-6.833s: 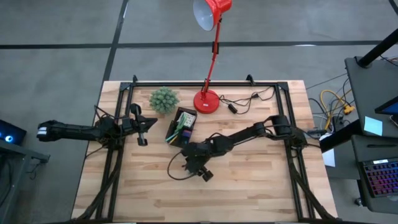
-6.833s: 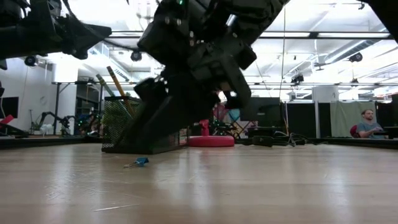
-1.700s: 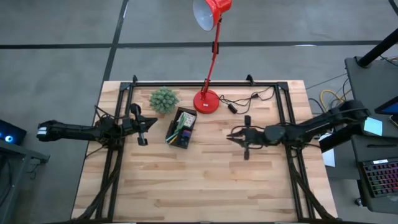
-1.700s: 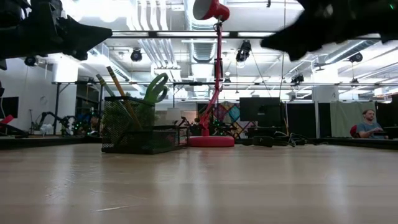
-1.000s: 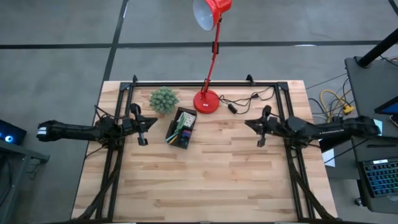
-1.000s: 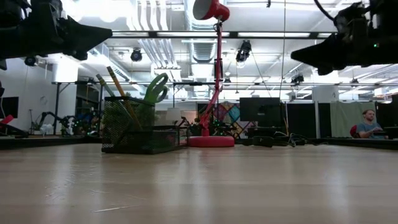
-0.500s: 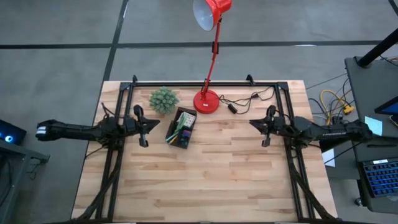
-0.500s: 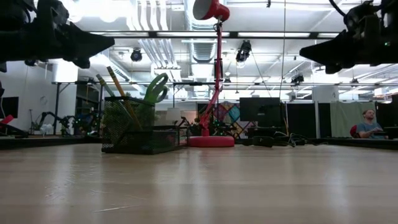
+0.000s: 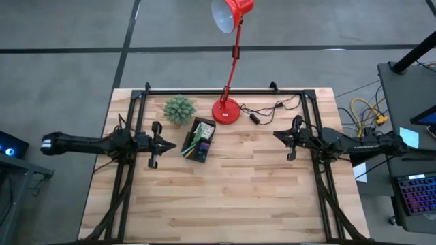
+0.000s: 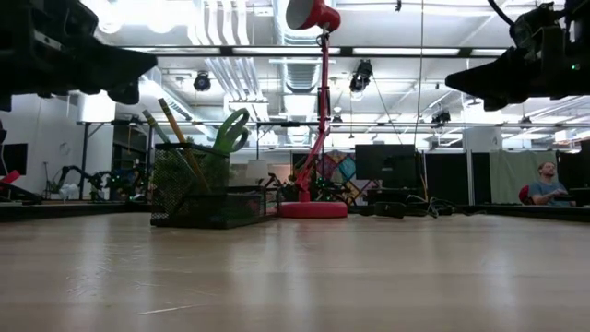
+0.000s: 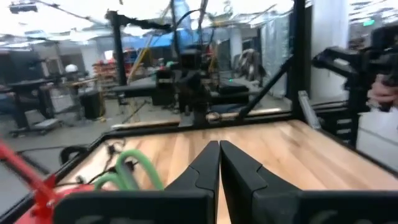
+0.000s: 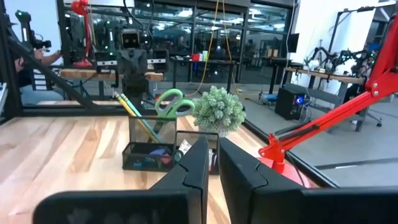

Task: Pick and place office supplies into organizer
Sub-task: Return to Home Position

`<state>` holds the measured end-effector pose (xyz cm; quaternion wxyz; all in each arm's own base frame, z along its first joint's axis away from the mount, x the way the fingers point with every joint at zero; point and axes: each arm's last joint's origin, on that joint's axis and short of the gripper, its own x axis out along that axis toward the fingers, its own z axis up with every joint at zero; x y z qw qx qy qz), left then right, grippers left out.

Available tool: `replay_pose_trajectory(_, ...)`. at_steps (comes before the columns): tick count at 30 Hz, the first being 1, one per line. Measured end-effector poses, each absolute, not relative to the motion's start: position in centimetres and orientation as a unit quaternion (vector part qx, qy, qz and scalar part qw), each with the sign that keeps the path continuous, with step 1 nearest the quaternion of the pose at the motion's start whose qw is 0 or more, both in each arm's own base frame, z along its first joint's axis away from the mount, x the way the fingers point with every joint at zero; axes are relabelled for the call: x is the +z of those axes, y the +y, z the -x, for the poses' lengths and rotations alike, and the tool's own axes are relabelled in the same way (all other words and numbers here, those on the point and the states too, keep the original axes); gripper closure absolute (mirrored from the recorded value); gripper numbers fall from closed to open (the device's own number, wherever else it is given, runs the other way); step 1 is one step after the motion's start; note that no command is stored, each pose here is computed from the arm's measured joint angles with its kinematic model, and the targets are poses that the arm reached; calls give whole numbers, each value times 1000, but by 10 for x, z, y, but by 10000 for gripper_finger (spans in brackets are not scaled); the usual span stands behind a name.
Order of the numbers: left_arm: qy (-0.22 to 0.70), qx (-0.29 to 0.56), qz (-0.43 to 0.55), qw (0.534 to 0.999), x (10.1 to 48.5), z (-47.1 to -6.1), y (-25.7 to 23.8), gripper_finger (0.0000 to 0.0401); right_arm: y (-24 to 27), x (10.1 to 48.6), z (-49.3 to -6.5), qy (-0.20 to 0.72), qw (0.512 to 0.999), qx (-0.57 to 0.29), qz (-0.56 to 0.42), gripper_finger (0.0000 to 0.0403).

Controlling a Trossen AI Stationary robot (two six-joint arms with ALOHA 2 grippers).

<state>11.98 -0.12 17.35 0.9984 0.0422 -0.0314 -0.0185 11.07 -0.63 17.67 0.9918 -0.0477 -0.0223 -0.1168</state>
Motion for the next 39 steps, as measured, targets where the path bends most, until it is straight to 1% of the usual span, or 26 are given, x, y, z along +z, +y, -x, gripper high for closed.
replay_pose_trajectory(3,-36,8,-41,998,175,-117,0,401,-6,177,-111,-23,992,-117,41,375)
replay_pose_trajectory(6,-40,16,-36,998,175,-113,1,401,-6,177,-110,-26,992,-117,40,375)
replay_pose_trajectory(10,21,18,-3,1000,163,-110,1,401,-6,176,-110,-20,992,-116,33,375)
replay_pose_trajectory(13,-1,22,2,1000,167,-108,1,401,-6,174,-111,-11,992,-116,39,375)
replay_pose_trajectory(16,-3,25,-1,1000,167,-106,1,401,-6,172,-111,-2,993,-115,34,375)
replay_pose_trajectory(18,-1,39,6,999,167,-104,2,401,-6,172,-111,-1,994,-110,21,375)
replay_pose_trajectory(20,18,61,14,998,162,-103,3,401,-5,172,-111,-1,996,-89,15,375)
replay_pose_trajectory(21,14,65,18,998,163,-102,4,401,-4,172,-111,-1,997,-75,14,375)
replay_pose_trajectory(23,4,65,21,998,165,-101,4,401,-3,170,-111,10,998,-62,17,375)
replay_pose_trajectory(27,-6,51,20,998,166,-99,3,401,-3,163,-109,29,997,-63,14,375)
replay_pose_trajectory(32,5,49,19,999,164,-100,3,401,-2,168,-106,1,999,-45,16,375)
replay_pose_trajectory(39,24,50,22,998,161,-102,3,401,-2,169,-98,-16,999,-46,20,375)
